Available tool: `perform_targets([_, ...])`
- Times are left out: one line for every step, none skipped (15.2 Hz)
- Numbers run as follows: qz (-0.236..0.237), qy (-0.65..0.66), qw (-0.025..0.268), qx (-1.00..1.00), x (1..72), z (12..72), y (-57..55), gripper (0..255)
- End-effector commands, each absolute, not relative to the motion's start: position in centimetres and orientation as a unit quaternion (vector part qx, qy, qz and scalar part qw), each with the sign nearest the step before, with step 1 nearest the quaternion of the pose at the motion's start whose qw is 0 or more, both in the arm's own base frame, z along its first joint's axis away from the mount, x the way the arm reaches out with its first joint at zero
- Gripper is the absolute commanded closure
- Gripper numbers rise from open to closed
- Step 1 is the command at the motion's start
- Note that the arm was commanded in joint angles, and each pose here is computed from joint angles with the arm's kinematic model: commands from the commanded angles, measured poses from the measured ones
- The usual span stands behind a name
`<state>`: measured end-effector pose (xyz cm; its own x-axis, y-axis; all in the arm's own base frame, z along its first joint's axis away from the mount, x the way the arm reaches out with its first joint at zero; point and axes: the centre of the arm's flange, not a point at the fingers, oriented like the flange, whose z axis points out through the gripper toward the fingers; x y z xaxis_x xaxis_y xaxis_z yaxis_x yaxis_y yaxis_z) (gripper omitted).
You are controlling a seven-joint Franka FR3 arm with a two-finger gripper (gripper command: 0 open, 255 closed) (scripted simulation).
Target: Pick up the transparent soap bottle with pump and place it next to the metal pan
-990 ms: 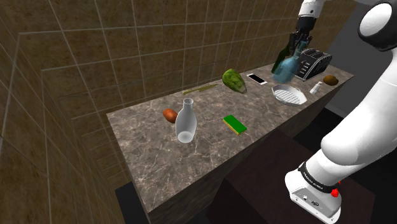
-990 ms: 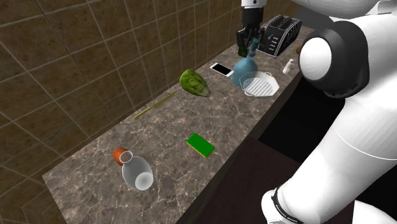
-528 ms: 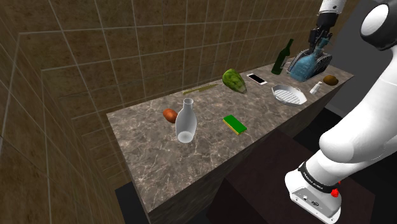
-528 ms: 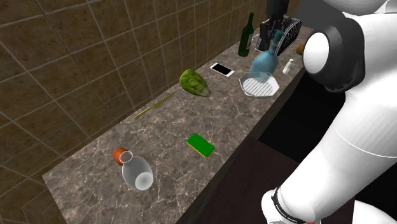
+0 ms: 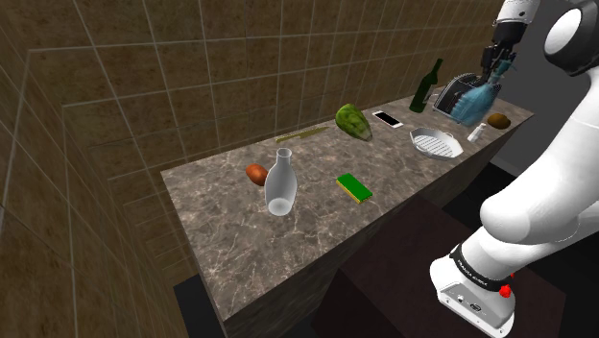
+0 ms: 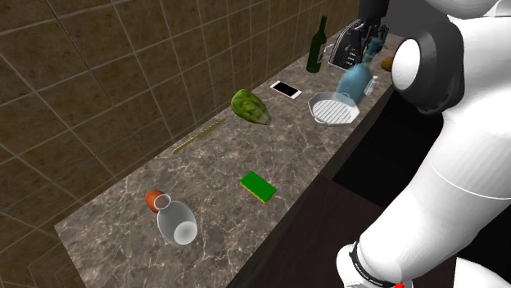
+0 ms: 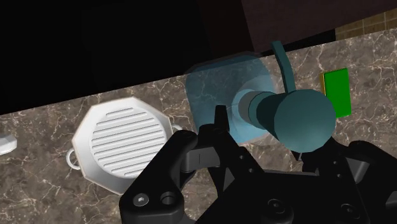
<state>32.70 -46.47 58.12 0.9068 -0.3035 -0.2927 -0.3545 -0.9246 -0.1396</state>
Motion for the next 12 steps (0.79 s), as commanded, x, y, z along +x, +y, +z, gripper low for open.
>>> perform_targets([0.134,0.169,0.095,-0.972,32.6,57.1,-46.6,255])
perform_targets([0.134,0.169,0.095,-0.972,32.6,56.5,-46.6,255])
perform_targets([0.134,0.169,0.095,-0.972,32.6,56.0,-46.6,255])
perform_targets([0.134,0.169,0.095,-0.972,32.6,55.5,-46.6,255])
perform_targets([0.134,0.169,0.095,-0.972,32.6,55.0,-46.6,255])
perform_targets([0.134,0.169,0.095,-0.972,32.6,54.4,-46.6,255])
perform_targets([0.134,0.169,0.095,-0.972,32.6,53.9,-46.6,255])
perform_targets([0.134,0.169,0.095,-0.972,32.6,53.4,-46.6,255])
perform_targets([0.134,0.169,0.095,-0.972,32.6,52.8,-46.6,255])
perform_targets([0.134,0.169,0.095,-0.972,32.6,52.3,-46.6,255])
perform_targets([0.134,0.169,0.095,-0.972,32.6,51.8,-46.6,255])
perform_targets([0.134,0.169,0.095,-0.972,32.6,51.3,-46.6,255])
